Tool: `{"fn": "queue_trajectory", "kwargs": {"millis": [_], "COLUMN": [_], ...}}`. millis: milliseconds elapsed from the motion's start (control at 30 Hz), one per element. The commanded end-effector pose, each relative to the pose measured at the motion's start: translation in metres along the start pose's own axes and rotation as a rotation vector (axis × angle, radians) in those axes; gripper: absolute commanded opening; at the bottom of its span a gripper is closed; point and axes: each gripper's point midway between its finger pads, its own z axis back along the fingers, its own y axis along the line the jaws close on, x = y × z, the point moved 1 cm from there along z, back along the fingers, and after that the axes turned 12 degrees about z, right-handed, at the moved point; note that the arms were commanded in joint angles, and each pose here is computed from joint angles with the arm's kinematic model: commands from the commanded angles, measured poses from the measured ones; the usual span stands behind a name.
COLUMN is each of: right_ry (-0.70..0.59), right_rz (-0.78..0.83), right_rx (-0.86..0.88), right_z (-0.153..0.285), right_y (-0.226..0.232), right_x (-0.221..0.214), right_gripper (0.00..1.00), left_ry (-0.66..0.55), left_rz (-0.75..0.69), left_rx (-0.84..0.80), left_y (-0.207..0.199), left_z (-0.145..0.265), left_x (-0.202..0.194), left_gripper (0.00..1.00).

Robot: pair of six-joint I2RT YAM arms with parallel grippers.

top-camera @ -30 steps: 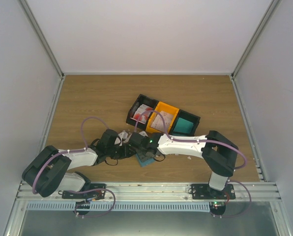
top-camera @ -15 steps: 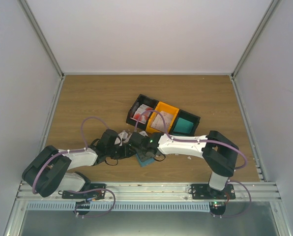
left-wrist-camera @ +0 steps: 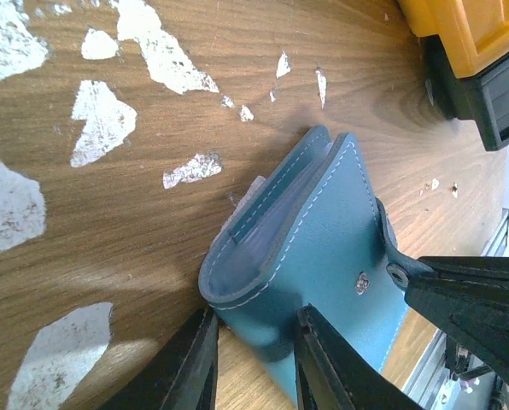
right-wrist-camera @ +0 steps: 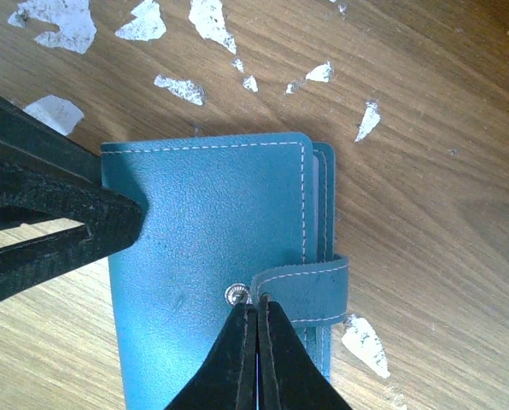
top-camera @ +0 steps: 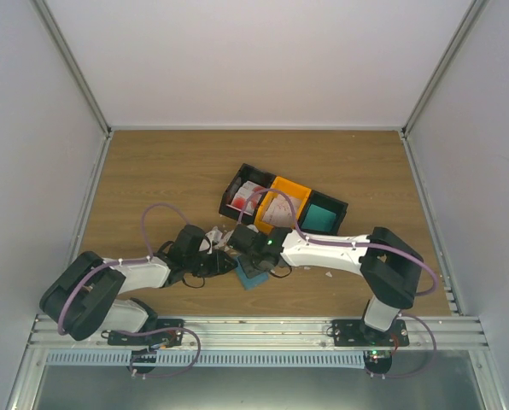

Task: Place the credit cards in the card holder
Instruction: Close the card holder at the center of the board.

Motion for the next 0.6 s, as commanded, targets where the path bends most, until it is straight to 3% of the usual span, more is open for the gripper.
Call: {"fn": "queue_trajectory", "kwargs": {"millis": [0,567], "right_ry": [-0.003,0.033], "right_rz": [0.054,0.156], "right_rx": [0.022,-0.005], "right_z": [0.0005,-0.0083], "right_y": [0.0006,0.0009], "right_x": [-0.0005,-0.0029], "right_gripper": [0.01,0.01], "left_ry": [-0.01,-0.008], "left_rz": [-0.023,-0.023], "left_rx": [-0.021,-0.02], "left_y": [-0.0022,-0.0023], "left_z": [-0.0013,-0.0022], "left_x": [0.0023,0.0024], "left_gripper": [0.28,0.28]}}
